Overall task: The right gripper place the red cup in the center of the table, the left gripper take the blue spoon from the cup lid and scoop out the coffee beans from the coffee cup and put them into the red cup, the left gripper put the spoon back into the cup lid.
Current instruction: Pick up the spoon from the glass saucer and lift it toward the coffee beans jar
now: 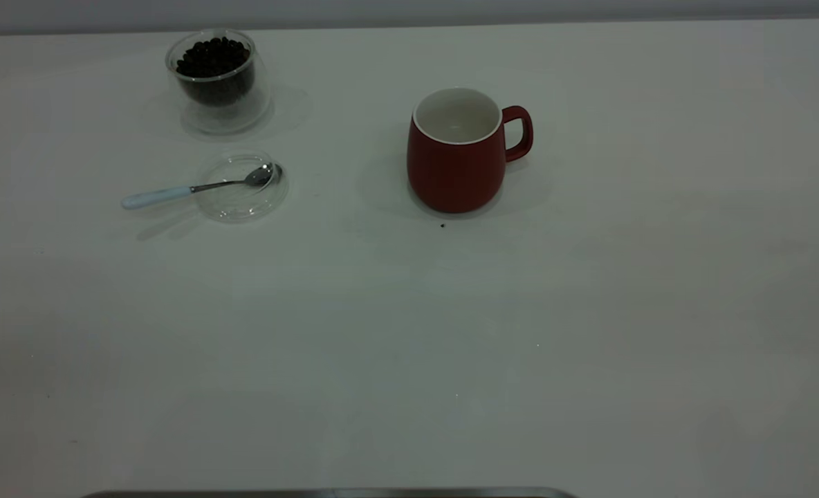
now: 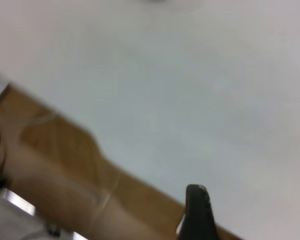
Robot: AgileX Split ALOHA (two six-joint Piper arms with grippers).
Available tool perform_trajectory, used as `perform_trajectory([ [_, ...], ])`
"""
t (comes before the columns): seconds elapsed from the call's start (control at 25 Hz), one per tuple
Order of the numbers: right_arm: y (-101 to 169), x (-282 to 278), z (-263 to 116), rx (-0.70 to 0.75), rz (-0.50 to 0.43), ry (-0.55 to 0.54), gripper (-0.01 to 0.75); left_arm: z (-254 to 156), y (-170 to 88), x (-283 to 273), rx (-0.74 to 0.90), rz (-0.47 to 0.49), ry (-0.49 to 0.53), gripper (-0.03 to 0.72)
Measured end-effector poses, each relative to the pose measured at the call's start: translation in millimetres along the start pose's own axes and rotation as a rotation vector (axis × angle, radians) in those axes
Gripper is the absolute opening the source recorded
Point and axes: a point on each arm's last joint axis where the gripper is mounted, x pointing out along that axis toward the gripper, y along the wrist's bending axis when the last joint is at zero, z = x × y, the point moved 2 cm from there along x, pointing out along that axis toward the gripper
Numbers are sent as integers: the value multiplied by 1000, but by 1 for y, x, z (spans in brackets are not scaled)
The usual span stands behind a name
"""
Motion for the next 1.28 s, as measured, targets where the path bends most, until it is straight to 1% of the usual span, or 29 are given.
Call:
perform_trajectory([
  [0.12,0,-1,-13,78,-82,-71,590,0,0,0,0,0,0,588],
  [0.24,1,4,-23,124,-148,-125,590,0,0,0,0,0,0,588],
  [0.56,1,2,-30,184,-243,-180,590,0,0,0,0,0,0,588],
  [0.76,-1,2,-31,197,-275,-176,590,0,0,0,0,0,0,588],
  [1.28,-2,2,-32,202,-280,-174,590,0,0,0,0,0,0,588],
])
